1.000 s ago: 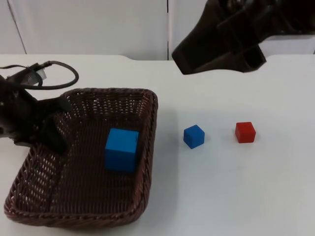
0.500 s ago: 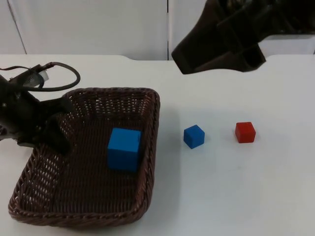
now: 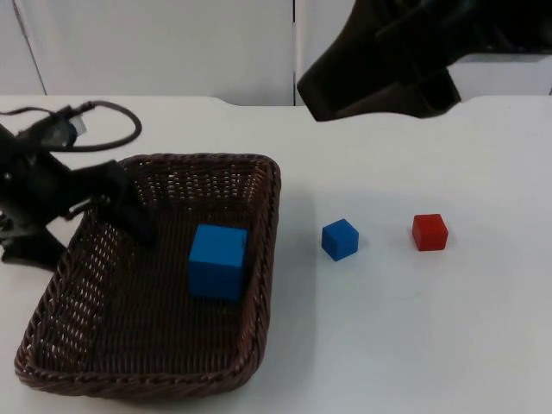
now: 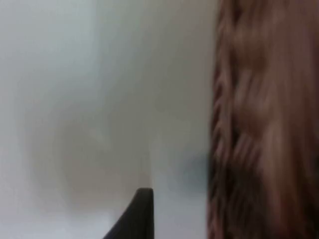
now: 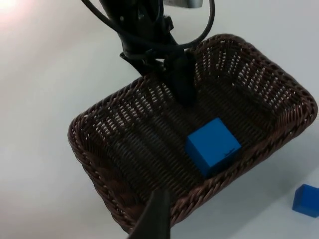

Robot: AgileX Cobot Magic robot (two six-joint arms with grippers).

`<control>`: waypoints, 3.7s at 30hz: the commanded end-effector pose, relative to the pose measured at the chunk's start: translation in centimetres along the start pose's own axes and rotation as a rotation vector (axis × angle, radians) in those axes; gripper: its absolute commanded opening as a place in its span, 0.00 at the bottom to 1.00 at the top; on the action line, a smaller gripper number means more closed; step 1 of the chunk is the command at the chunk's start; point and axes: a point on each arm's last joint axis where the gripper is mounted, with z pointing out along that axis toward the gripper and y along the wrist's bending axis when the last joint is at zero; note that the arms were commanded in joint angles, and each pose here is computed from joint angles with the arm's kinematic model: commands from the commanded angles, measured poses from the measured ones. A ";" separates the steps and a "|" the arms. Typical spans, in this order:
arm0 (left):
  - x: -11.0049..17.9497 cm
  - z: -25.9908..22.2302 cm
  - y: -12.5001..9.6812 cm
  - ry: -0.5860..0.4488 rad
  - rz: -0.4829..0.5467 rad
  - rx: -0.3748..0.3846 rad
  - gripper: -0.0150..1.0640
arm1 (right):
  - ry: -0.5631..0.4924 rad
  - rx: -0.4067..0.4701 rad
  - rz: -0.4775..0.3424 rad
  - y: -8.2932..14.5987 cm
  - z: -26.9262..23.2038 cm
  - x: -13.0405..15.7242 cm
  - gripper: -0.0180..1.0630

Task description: Pick up the basket with the left hand and place the largest block into the basket with the right hand.

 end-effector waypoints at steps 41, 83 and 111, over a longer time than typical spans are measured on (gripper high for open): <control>5.8 -20.9 -11.3 -0.458 0.267 -0.176 0.99 | -0.111 0.026 0.003 -0.4 -0.2 -0.9 0.77; 29.0 -24.9 -13.5 -0.979 0.463 -0.341 0.99 | -0.310 0.033 0.010 0.7 -9.8 6.7 0.77; 34.3 -20.3 -9.4 -0.878 0.281 -0.461 0.99 | -0.435 0.064 -0.089 1.8 -19.5 14.8 0.77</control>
